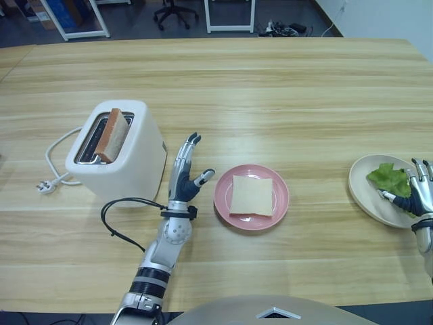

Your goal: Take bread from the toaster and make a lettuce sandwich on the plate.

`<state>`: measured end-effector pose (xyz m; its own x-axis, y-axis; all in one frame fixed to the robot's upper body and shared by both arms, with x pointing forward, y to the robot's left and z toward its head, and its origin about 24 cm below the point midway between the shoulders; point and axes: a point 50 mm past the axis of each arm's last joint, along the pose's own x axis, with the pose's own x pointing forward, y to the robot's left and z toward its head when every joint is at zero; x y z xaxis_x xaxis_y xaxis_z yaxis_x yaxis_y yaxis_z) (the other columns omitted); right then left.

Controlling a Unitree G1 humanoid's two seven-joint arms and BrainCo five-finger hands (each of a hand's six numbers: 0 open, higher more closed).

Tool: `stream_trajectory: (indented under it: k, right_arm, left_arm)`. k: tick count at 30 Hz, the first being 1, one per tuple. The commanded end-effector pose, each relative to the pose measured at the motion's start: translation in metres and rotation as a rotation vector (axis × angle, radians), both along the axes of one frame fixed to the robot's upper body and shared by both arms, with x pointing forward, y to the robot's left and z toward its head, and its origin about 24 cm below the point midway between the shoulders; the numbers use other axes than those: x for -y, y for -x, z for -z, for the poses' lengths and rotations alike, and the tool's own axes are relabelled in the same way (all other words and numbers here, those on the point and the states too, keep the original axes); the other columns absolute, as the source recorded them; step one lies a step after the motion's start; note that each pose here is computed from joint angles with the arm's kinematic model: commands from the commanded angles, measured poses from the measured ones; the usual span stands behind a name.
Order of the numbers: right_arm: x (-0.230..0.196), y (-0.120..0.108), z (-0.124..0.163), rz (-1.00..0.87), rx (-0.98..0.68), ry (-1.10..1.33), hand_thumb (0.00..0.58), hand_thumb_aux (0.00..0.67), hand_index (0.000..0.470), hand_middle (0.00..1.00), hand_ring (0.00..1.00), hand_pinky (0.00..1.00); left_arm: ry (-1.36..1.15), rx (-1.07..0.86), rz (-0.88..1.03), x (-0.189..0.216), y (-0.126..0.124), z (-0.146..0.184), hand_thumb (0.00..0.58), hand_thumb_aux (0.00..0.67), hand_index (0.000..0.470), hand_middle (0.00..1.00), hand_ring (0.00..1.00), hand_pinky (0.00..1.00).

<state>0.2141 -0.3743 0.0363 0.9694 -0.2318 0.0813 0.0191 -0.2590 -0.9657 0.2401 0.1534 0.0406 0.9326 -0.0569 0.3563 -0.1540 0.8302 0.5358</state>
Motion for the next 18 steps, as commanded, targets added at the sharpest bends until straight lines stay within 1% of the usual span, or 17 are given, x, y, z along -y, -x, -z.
stream_trajectory:
  k: [1,7,10,18]
  right_arm:
    - [0.004,-0.002,0.003,0.006,-0.010,-0.012,0.449,0.352,0.247,0.00,0.00,0.00]
    - [0.014,-0.004,0.007,0.043,-0.045,-0.006,0.464,0.370,0.260,0.00,0.00,0.00]
    - [0.015,-0.007,0.006,0.038,-0.045,0.001,0.458,0.363,0.254,0.00,0.00,0.00]
    - [-0.002,-0.007,0.017,-0.027,-0.083,-0.052,0.452,0.355,0.249,0.00,0.00,0.00]
  left_arm:
    - [-0.009,-0.016,-0.011,-0.003,0.002,0.003,0.000,0.000,0.000,0.00,0.00,0.00]
    - [-0.014,-0.016,-0.008,-0.002,0.002,0.003,0.000,0.000,0.000,0.00,0.00,0.00]
    - [-0.017,-0.017,-0.006,-0.002,0.003,0.003,0.000,0.000,0.000,0.00,0.00,0.00]
    - [-0.024,-0.026,-0.004,-0.003,0.004,0.004,0.000,0.000,0.000,0.00,0.00,0.00]
